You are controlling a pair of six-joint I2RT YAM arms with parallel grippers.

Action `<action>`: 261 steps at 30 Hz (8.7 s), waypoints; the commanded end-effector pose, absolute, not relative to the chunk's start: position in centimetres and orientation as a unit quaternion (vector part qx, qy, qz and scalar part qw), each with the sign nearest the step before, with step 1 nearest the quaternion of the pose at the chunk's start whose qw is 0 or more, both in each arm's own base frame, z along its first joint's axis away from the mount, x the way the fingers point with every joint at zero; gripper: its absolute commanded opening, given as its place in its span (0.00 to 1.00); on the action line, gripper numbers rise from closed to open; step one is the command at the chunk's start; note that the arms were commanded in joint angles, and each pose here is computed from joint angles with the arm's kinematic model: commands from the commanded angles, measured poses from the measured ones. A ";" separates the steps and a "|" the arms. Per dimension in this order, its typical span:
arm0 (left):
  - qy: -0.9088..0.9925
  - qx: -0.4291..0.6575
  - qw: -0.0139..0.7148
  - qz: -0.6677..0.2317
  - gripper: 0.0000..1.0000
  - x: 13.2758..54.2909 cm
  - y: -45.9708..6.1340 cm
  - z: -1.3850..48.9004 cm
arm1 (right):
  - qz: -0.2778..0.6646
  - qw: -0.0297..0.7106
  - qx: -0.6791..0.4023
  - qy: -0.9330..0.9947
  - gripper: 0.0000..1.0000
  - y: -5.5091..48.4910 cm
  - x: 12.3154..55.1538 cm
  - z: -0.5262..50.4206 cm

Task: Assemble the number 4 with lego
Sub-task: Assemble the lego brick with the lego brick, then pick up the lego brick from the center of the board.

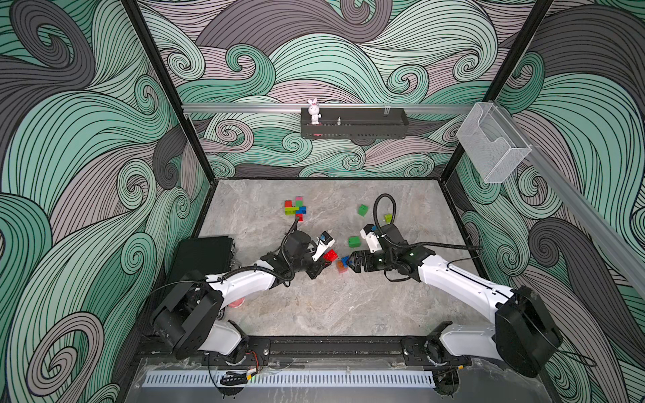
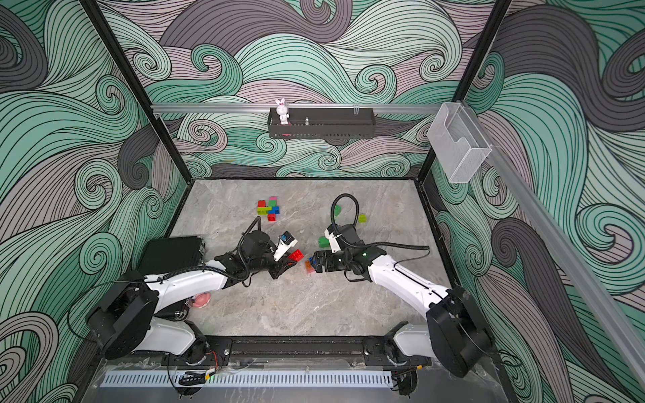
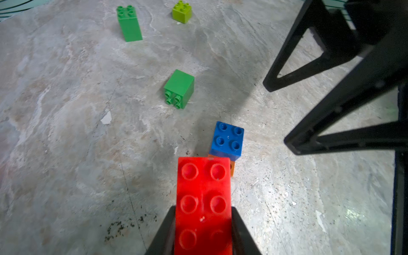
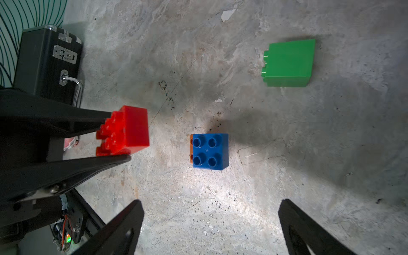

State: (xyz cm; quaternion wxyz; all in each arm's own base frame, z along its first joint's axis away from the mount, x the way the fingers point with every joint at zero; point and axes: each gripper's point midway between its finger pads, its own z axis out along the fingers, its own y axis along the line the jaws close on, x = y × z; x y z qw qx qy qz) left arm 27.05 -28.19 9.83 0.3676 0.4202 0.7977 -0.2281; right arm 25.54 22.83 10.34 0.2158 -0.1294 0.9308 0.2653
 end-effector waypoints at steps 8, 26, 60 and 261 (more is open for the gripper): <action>0.770 0.490 0.346 -0.216 0.00 26.6 -30.3 8.1 | 0.317 0.221 -0.130 0.913 0.70 23.1 26.3 13.0; 0.766 0.502 0.349 -0.201 0.00 27.4 -30.6 6.9 | 0.414 0.150 -0.136 0.888 0.19 26.1 27.0 12.2; 0.751 0.531 0.328 -0.214 0.00 26.5 -31.1 5.7 | 0.449 0.063 -0.108 0.885 0.00 28.2 27.2 9.1; 0.890 0.076 0.449 0.007 0.99 32.5 -15.5 17.5 | 0.090 0.284 -0.071 0.952 0.00 14.9 42.4 15.2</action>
